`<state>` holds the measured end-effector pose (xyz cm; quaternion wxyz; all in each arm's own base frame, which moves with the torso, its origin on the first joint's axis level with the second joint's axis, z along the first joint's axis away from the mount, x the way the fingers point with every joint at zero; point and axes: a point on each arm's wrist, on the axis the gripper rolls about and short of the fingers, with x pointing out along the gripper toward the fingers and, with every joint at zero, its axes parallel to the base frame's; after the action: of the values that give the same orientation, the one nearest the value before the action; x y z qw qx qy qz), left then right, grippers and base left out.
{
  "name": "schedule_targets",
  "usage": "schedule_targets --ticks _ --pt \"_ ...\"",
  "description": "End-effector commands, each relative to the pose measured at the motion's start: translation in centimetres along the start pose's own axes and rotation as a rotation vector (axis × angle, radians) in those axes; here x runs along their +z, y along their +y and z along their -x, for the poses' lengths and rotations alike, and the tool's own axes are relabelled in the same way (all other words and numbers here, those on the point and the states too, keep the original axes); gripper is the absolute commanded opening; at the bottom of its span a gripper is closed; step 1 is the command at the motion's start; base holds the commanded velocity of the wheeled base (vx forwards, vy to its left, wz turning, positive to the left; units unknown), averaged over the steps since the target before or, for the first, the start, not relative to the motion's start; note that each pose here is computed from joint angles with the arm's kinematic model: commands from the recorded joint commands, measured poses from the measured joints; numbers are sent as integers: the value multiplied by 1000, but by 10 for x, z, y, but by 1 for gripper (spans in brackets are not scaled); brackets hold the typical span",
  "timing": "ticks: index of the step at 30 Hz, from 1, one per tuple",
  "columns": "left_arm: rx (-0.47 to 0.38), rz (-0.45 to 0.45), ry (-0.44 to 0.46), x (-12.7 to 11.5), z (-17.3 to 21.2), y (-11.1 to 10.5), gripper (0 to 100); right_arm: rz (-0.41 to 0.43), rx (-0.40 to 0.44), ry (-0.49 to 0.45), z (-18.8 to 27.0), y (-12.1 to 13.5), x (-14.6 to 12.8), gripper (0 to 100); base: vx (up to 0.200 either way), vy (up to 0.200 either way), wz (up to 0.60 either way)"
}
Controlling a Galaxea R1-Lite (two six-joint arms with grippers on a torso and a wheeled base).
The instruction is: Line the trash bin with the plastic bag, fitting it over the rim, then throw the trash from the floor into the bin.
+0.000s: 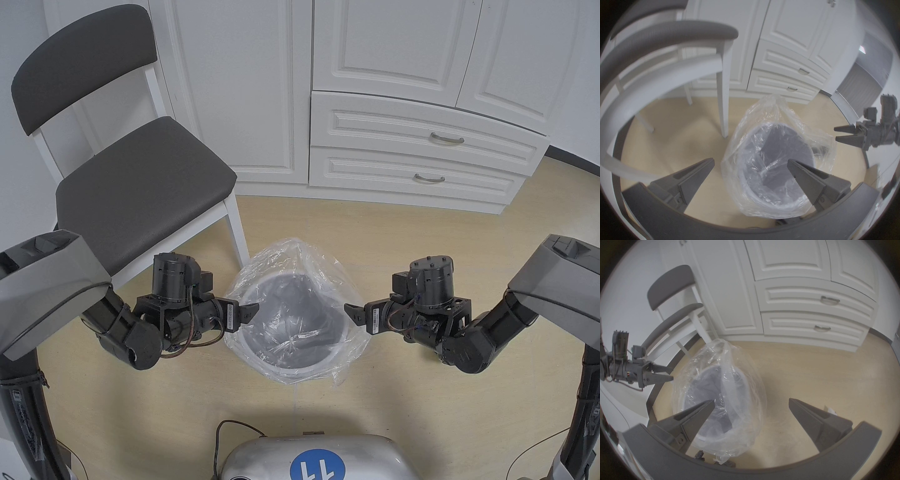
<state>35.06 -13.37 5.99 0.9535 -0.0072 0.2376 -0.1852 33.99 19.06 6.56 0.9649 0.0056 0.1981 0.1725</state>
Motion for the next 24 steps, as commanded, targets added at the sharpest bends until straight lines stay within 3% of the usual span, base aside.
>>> schedule_targets --ticks 1,4,10,22,24 --pt "8 140 30 23 -14 -14 100 -112 -34 -3 -2 -2 33 100 0 0 0" --pt "28 168 58 24 -21 -11 100 -156 -39 41 -18 0 25 100 0 0 0" --pt "88 167 51 22 -28 -9 100 -160 -50 82 -30 -2 10 100 0 0 0" --pt "175 183 48 11 -64 3 100 -187 -106 135 -65 -34 -12 100 0 0 0" --pt "256 207 14 12 -75 6 100 -195 -110 136 -71 -39 -15 100 0 0 0"
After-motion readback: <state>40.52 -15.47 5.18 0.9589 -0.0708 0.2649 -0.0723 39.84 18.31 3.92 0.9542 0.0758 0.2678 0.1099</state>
